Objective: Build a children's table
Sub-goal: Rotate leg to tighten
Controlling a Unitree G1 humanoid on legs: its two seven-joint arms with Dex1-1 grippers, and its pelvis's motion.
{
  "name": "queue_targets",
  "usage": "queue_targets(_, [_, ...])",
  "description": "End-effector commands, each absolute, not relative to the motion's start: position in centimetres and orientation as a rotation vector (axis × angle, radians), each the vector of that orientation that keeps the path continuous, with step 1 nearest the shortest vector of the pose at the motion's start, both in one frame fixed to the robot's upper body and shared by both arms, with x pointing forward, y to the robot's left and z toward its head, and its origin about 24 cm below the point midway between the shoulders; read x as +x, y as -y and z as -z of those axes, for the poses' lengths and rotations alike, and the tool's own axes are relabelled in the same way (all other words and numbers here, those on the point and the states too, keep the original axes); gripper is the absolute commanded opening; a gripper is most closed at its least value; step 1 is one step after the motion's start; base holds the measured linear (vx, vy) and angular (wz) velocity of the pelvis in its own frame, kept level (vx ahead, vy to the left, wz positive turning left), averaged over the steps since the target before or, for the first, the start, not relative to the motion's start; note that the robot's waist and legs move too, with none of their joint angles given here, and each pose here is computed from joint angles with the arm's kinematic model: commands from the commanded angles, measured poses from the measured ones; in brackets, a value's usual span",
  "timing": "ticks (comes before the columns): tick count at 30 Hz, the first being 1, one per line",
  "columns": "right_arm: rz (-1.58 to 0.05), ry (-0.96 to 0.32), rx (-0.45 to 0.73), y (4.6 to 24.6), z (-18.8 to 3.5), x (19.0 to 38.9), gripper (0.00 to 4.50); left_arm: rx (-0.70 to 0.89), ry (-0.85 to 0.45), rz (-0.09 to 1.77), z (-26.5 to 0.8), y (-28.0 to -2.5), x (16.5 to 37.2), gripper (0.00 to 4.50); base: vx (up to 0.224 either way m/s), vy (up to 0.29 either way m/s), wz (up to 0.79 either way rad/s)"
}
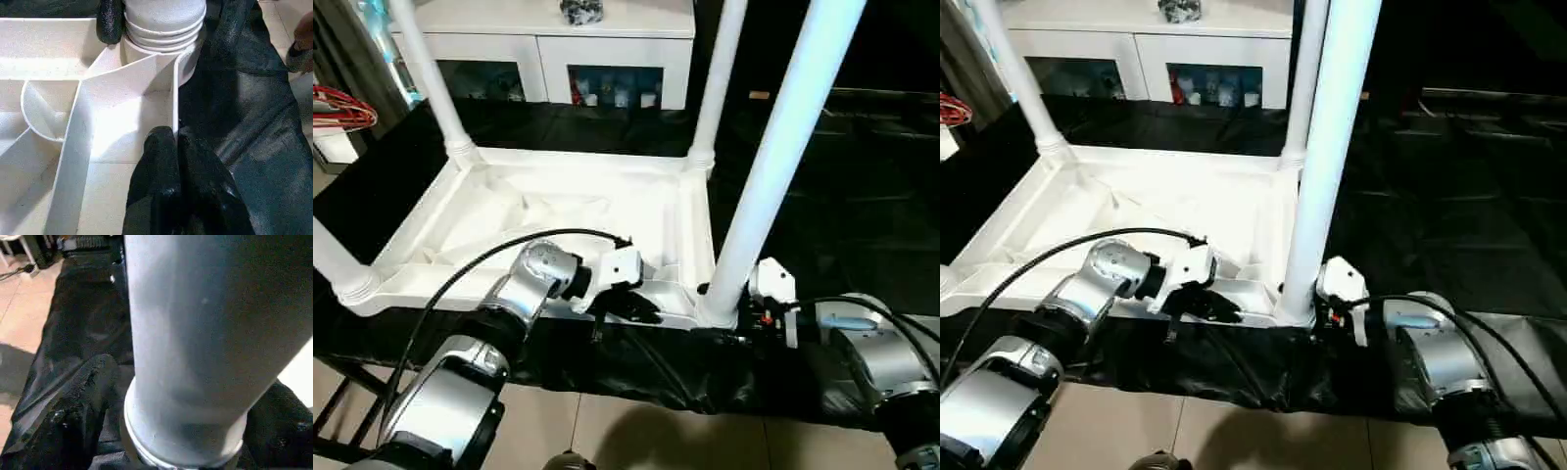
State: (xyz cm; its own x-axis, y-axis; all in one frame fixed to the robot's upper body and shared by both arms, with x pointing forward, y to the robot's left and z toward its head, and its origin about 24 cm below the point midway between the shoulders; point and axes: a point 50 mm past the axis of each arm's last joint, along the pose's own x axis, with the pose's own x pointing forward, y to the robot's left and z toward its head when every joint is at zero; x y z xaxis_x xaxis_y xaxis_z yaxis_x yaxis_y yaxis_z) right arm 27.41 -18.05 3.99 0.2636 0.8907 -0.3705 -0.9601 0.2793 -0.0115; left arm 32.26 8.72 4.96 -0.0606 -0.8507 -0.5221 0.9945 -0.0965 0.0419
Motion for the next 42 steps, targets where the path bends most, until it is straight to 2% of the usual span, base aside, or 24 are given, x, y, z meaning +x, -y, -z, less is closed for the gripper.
queue_targets(1, [-1.425,-0.337,-0.256,16.0,-3.5,26.4,3.56,0.516,-0.299,1.578,-6.8,-8.1,33.3,0.0,0.0,0.0,0.0])
queue_targets(10, [-1.451,-0.342,-0.224,15.5,-3.3,26.1,2.79,0.51,-0.299,1.576,-6.6,-8.4,33.3,0.0,0.0,0.0,0.0])
queue_targets(18, [-1.389,-0.323,-0.15,15.2,-3.0,26.5,2.73,0.489,-0.293,1.526,-6.6,-8.1,33.6,0.0,0.0,0.0,0.0])
queue_targets(19, [-1.309,-0.299,-0.123,14.8,-2.7,27.0,2.72,0.475,-0.305,1.452,-6.5,-7.9,34.0,0.0,0.0,0.0,0.0])
queue_targets(20, [-1.3,-0.296,-0.121,14.8,-2.7,27.0,2.72,0.474,-0.307,1.444,-6.4,-7.8,34.0,0.0,0.0,0.0,0.0])
queue_targets(21, [-1.152,-0.275,-0.1,14.4,-2.3,28.1,2.72,0.446,-0.303,1.38,-6.4,-7.2,34.3,0.0,0.0,0.0,0.0])
queue_targets(24, [-0.998,-0.269,-0.084,14.0,-1.7,29.1,2.72,0.425,-0.301,1.332,-6.3,-6.4,34.4,0.0,0.0,0.0,0.0])
queue_targets(30, [-0.682,-0.305,-0.04,12.5,-0.4,30.7,2.72,0.38,-0.297,1.219,-5.9,-3.8,34.3,0.0,0.0,0.0,0.0])
queue_targets(31, [-0.561,-0.33,-0.028,12.3,0.0,31.3,2.72,0.362,-0.292,1.187,-5.8,-3.0,34.2,0.0,0.0,0.0,0.0])
queue_targets(36, [-0.48,-0.323,-0.031,11.3,0.1,31.8,2.72,0.33,-0.266,1.22,-5.6,-0.9,33.0,0.0,0.0,0.0,0.0])
queue_targets(37, [-0.484,-0.316,-0.027,11.2,0.1,31.8,3.26,0.331,-0.265,1.229,-5.6,-0.8,32.8,0.0,0.0,0.0,0.0])
queue_targets(42, [-0.545,-0.296,0.018,11.8,-0.4,31.6,3.55,0.33,-0.233,1.243,-5.8,-1.7,32.9,0.0,0.0,0.0,0.0])
